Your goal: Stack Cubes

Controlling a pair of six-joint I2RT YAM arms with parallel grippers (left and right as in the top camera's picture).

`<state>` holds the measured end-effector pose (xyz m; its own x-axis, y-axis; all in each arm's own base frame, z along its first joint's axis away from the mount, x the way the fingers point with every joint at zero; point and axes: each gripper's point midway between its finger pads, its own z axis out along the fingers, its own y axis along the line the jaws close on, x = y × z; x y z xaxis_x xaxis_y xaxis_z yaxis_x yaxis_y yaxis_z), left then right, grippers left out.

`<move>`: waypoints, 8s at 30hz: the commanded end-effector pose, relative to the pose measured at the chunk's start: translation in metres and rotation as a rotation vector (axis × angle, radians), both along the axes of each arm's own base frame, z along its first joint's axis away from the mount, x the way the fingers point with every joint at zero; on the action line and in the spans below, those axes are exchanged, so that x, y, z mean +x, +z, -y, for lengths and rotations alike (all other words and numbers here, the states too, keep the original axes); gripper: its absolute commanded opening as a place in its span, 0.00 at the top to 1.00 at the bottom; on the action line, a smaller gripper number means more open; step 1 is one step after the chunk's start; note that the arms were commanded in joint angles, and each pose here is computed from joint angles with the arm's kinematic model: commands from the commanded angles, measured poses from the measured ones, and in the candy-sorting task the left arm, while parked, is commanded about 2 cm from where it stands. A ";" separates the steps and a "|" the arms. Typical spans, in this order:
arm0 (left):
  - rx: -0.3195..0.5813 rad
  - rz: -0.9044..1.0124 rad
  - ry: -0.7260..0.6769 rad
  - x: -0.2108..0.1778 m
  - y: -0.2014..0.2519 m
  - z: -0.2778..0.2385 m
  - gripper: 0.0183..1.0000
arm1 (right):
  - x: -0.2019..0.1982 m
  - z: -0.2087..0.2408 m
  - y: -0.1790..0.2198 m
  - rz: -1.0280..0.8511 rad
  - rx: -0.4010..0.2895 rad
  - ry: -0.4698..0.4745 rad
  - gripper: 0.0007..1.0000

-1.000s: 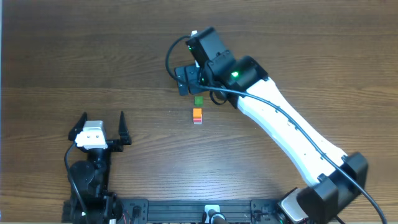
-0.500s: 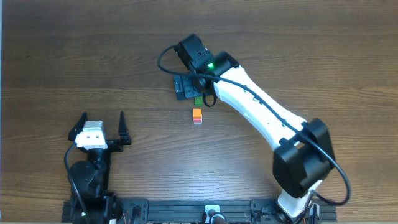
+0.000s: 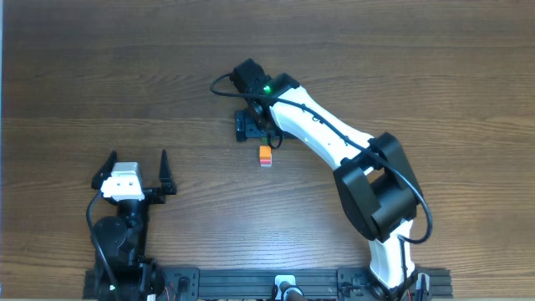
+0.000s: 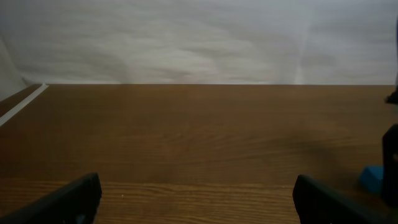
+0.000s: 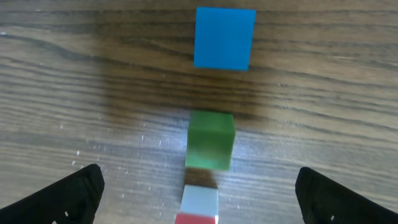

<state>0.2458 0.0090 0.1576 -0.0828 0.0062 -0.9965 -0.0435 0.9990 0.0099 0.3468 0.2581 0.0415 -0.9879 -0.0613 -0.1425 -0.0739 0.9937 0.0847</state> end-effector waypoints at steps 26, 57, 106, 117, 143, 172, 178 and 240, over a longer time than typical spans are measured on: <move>0.014 0.006 -0.010 0.000 0.000 0.002 0.00 | 0.014 0.001 -0.024 -0.003 -0.014 0.045 0.08; 0.014 0.006 -0.011 0.000 0.000 0.002 0.00 | 0.007 0.000 -0.038 -0.031 -0.044 -0.004 0.56; 0.014 0.006 -0.010 0.000 0.000 0.002 0.00 | 0.004 -0.003 -0.037 -0.050 -0.025 0.000 0.99; 0.014 0.006 -0.010 0.000 0.000 0.002 0.00 | 0.006 -0.004 -0.019 -0.057 -0.032 -0.001 0.99; 0.014 0.006 -0.010 0.000 0.000 0.002 0.00 | -0.032 0.002 0.111 -0.001 -0.088 0.031 0.99; 0.014 0.006 -0.010 0.000 0.000 0.002 0.00 | -0.059 0.004 0.056 -0.126 -0.075 -0.015 0.99; 0.014 0.006 -0.010 0.000 0.000 0.002 0.00 | -0.055 -0.001 0.055 -0.116 -0.053 -0.023 0.99; 0.014 0.006 -0.010 0.000 0.000 0.002 0.00 | -0.058 0.002 0.038 -0.133 -0.046 -0.046 0.71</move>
<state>0.2458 0.0090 0.1576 -0.0828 0.0062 -0.9965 -0.0435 0.9990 0.0099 0.2901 0.2598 0.0773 -0.9993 -0.0345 -0.0105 -0.0349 0.9986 0.0409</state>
